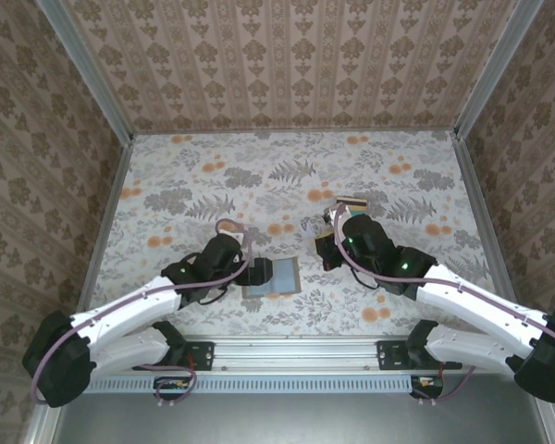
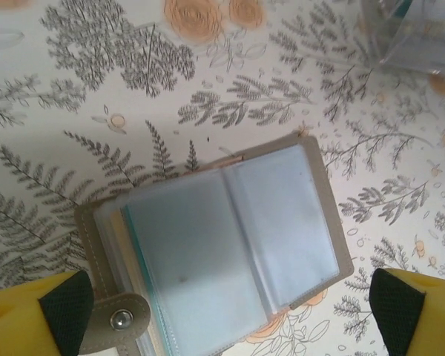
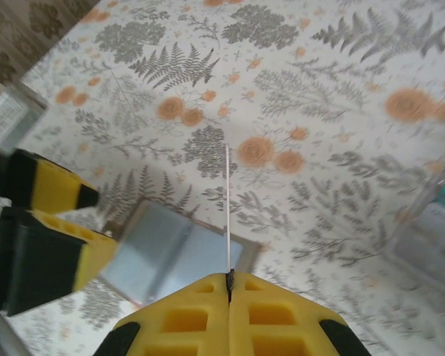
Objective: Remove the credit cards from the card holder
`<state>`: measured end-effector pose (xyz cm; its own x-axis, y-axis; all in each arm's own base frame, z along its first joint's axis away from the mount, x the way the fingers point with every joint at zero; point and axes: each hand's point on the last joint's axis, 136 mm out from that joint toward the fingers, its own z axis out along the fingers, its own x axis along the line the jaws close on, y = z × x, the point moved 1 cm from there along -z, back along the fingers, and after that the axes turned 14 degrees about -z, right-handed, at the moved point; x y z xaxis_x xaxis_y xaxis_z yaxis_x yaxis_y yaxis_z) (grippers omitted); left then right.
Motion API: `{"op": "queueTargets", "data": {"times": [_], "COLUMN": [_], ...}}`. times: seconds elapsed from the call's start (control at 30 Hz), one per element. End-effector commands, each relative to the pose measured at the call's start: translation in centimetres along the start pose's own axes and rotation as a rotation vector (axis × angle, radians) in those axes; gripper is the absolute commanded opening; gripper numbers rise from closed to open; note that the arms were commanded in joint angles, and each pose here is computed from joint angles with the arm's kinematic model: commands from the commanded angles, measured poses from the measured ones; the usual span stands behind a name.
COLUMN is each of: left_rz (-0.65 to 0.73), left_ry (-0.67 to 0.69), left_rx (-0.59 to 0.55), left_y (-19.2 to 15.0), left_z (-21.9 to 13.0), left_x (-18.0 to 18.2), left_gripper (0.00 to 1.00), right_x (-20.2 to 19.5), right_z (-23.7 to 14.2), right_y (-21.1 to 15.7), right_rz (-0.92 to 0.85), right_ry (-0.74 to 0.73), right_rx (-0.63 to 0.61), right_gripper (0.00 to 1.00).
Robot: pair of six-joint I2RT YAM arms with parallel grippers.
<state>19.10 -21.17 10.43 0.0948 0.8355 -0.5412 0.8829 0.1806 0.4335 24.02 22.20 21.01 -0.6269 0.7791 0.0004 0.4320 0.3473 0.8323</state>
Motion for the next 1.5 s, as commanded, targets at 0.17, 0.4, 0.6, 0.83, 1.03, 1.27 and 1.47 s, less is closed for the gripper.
{"op": "queueTargets", "data": {"times": [0.17,0.4,0.6,0.83,1.03,1.27,1.47], "left_rz": [0.153,0.181,0.176,0.158,0.15,0.154,0.154], "left_ry": [0.003,-0.043,-0.085,-0.11,-0.121,-0.125,-0.117], "left_rx": [-0.114,-0.115,-0.127,-0.172,-0.184,-0.172,-0.171], "left_y": [2.2,1.8,1.5,1.7,1.6,1.4,1.4], "left_z": [-0.9,-0.4,-0.7,-2.0,-2.4,-2.4,-2.3], "left_x": [-0.6,-0.9,-1.1,-0.9,-0.7,-0.8,-0.7], "left_gripper": [1.0,1.0,1.0,1.0,1.0,1.0,1.0], "right_x": [-2.9,-6.2,-8.6,-9.7,-11.1,-11.4,-11.8], "right_z": [-0.8,0.2,0.8,2.0,3.8,4.8,5.3], "right_y": [0.4,-1.1,-2.0,-3.1,-3.9,-5.0,-6.1], "right_rz": [-0.457,-0.792,-0.949,-0.978,-0.945,-0.925,-0.899], "right_ry": [-0.143,-0.177,-0.161,-0.055,-0.011,0.042,0.07], "right_rx": [0.057,0.375,0.531,0.59,0.654,0.691,0.715], "right_gripper": [0.0,0.0,0.0,0.0,0.0,0.0,0.0]}}
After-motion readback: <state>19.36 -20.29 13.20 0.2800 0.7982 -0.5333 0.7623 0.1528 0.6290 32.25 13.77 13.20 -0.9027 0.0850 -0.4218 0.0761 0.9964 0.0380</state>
